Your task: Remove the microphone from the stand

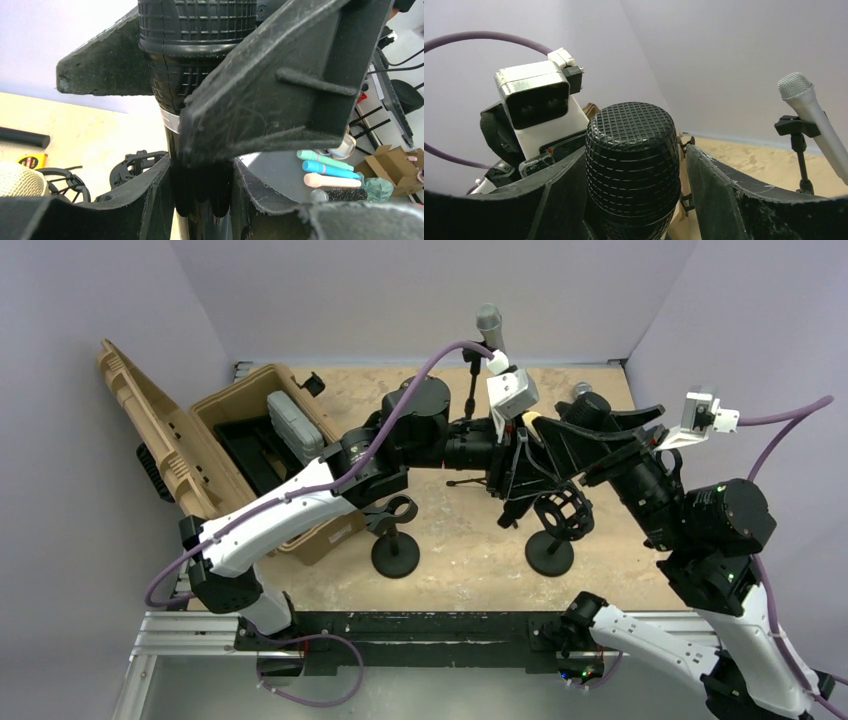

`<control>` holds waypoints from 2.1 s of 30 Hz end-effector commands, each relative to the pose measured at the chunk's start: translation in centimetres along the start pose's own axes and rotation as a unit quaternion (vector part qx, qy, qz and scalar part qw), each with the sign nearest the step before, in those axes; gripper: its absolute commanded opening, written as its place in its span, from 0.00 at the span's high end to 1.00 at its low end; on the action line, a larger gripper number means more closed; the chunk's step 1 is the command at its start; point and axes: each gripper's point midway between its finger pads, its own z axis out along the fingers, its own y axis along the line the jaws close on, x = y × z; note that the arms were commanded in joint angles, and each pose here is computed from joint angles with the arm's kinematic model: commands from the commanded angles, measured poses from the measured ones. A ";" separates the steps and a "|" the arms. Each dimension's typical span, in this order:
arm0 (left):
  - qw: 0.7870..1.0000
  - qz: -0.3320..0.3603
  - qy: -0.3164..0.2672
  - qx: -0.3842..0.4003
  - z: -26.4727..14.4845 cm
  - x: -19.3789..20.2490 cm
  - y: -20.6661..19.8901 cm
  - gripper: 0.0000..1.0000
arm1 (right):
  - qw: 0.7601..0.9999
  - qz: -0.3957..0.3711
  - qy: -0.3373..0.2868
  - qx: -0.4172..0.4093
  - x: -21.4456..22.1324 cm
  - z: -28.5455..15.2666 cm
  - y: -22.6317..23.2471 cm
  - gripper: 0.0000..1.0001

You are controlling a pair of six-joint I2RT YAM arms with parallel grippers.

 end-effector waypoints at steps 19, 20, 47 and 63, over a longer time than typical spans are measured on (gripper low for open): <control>0.863 -0.063 -0.088 -0.493 -17.4 -2.7 19.6 1.00 | 0.984 0.043 -0.150 0.085 -8.3 -4.0 -2.3 0.02; 0.844 -0.081 -0.094 -0.522 -18.4 -2.4 21.1 1.00 | 0.984 0.041 -0.148 0.088 -8.2 -4.0 -2.4 0.02; 0.538 -0.231 -0.084 -0.807 -25.5 14.9 37.9 1.00 | 0.984 0.042 -0.135 0.105 -7.3 -5.3 -3.3 0.03; 0.465 -0.351 -0.041 -0.811 -25.8 26.2 39.3 1.00 | 0.985 0.047 -0.129 0.102 -6.9 -5.4 -3.3 0.03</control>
